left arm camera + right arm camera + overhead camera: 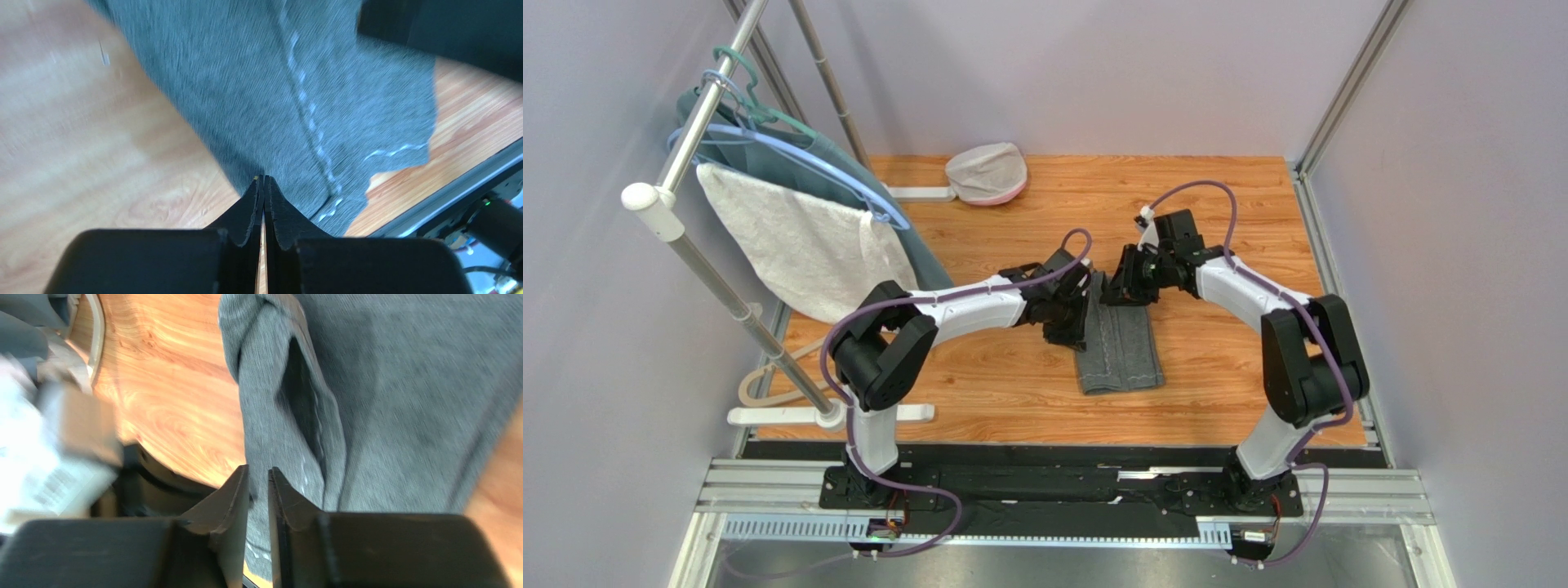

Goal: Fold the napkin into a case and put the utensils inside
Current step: Fold the lower triangle-folded napkin at the center of the board.

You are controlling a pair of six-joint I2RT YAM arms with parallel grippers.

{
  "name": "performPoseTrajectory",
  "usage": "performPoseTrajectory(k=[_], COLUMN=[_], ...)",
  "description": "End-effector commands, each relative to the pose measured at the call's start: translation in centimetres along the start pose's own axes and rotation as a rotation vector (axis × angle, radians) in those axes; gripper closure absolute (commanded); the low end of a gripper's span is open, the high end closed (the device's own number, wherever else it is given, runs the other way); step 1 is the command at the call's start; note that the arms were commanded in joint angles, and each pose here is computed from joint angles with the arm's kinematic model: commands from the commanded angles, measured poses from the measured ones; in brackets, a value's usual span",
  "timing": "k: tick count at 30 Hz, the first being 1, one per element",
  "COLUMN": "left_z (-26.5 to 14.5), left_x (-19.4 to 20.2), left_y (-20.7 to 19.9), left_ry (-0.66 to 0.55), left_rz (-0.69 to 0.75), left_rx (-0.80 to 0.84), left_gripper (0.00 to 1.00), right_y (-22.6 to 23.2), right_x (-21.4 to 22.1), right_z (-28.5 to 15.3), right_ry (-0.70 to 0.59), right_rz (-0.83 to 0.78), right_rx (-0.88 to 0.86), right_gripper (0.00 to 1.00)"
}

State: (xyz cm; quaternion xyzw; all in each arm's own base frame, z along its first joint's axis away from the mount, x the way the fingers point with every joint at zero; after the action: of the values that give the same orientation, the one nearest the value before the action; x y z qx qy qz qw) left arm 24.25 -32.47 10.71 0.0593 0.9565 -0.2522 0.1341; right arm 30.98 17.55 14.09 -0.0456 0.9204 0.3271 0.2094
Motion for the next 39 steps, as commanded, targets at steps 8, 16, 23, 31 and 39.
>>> performPoseTrajectory(k=[8, 16, 23, 31, 39], left_z=[-0.5, 0.9, -2.7, -1.0, 0.1], left_x=[3.3, 4.3, 4.0, 5.8, 5.5], left_y=[-2.6, -1.3, -4.0, -4.1, -2.4], left_ry=[0.009, 0.017, 0.000, 0.091, 0.039], left_rz=[0.007, 0.062, 0.125, 0.054, 0.160], left_rx=[0.173, 0.109, 0.174, 0.257, 0.114], left_gripper=[0.96, 0.96, 0.92, 0.92, 0.91], right_y=[-1.6, -4.7, -4.5, -1.9, -1.1], right_x=[-5.0, -5.6, -6.1, -6.4, -0.3], right_z=[3.7, 6.7, 5.9, 0.9, -1.8], right_ry=[-0.016, 0.045, 0.038, -0.011, 0.012], right_rz=[0.048, 0.063, 0.035, 0.020, 0.046], right_rx=[-0.039, -0.021, 0.015, 0.064, -0.008], right_gripper=[0.92, 0.92, 0.93, 0.85, 0.80])
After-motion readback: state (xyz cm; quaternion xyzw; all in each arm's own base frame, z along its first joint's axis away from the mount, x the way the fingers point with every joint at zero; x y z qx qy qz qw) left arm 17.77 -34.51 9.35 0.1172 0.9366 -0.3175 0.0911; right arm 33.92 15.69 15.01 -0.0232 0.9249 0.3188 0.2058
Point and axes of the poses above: each gripper's point midway between its finger pads, its own z axis out along the fingers, its own y axis along the line the jaws close on, x = y × z, the point moved 7 cm from there along -z, back along the fingers, and after that the axes turned 7 degrees about -z, right-handed, at the moved point
